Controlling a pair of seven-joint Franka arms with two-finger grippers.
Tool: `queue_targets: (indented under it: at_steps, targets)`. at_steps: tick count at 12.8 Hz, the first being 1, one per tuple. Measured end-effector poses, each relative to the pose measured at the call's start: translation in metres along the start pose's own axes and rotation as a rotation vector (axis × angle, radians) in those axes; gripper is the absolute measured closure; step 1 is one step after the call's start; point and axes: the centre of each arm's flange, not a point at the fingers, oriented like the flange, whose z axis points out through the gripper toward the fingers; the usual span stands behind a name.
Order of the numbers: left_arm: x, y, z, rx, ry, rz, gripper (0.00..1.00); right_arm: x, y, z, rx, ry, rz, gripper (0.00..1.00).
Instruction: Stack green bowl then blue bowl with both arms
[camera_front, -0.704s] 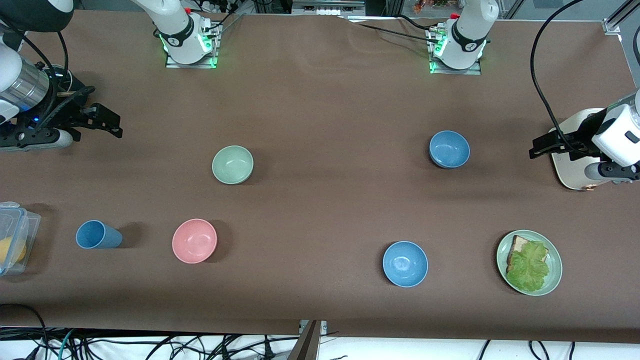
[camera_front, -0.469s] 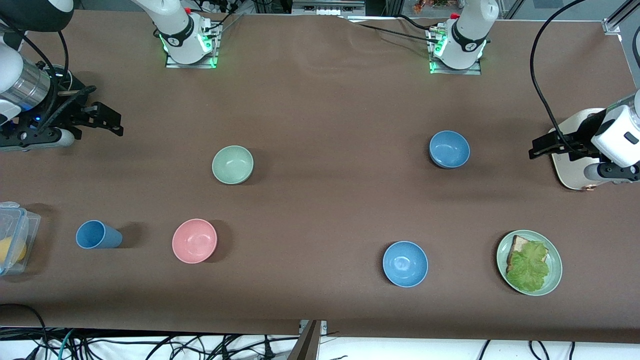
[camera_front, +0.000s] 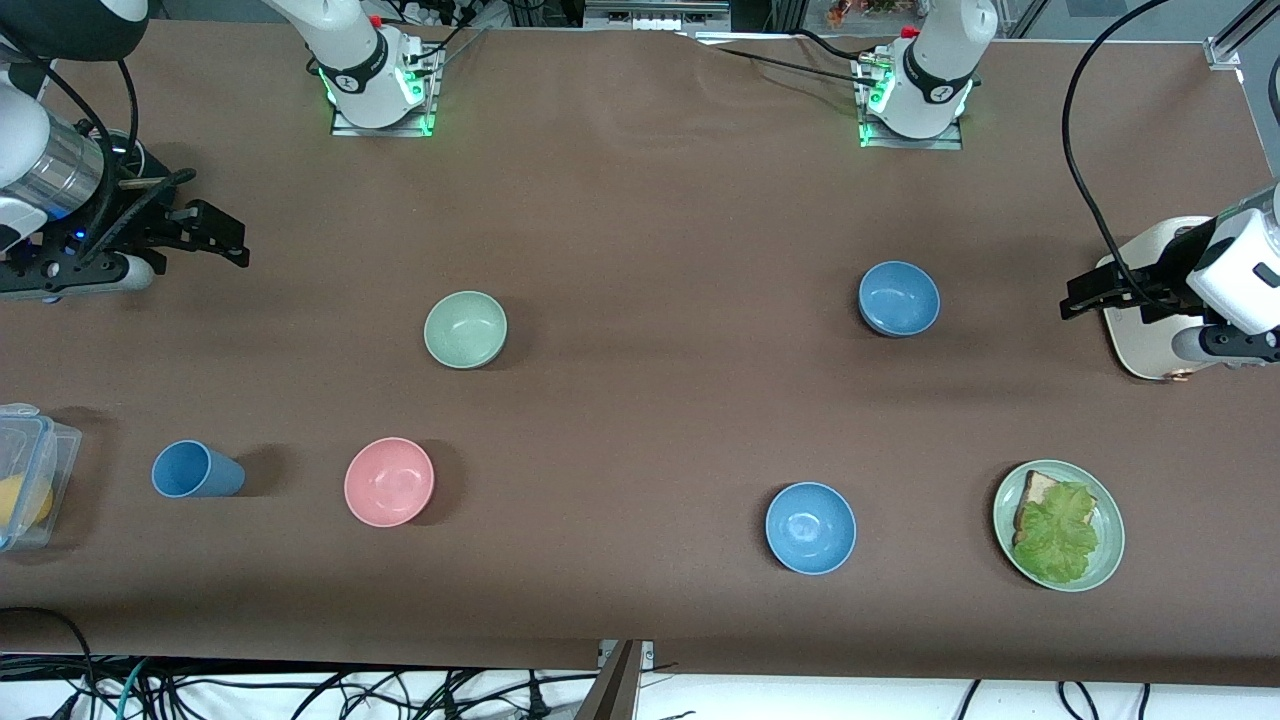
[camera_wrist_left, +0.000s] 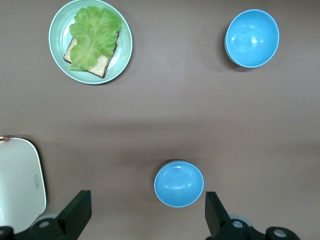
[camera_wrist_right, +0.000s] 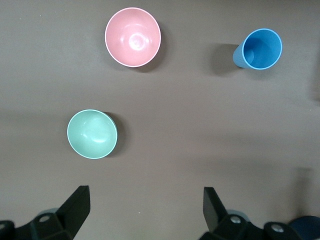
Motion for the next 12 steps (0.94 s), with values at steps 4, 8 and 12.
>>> queue_targets:
  at_steps: [4, 8, 12]
  targets:
    - [0.0005, -0.0001, 0.0002, 0.000, 0.000, 0.000, 0.00, -0.0003, 0.0000, 0.0002, 0.000, -0.003, 0.000, 0.00]
    - [0.0006, -0.0001, 0.0004, 0.000, 0.000, 0.000, 0.00, -0.0003, 0.0000, 0.0021, 0.000, -0.011, 0.000, 0.00]
    - [0.0006, 0.0000, 0.0004, 0.000, 0.000, 0.000, 0.00, 0.0011, -0.0023, 0.0099, -0.001, -0.031, -0.003, 0.00]
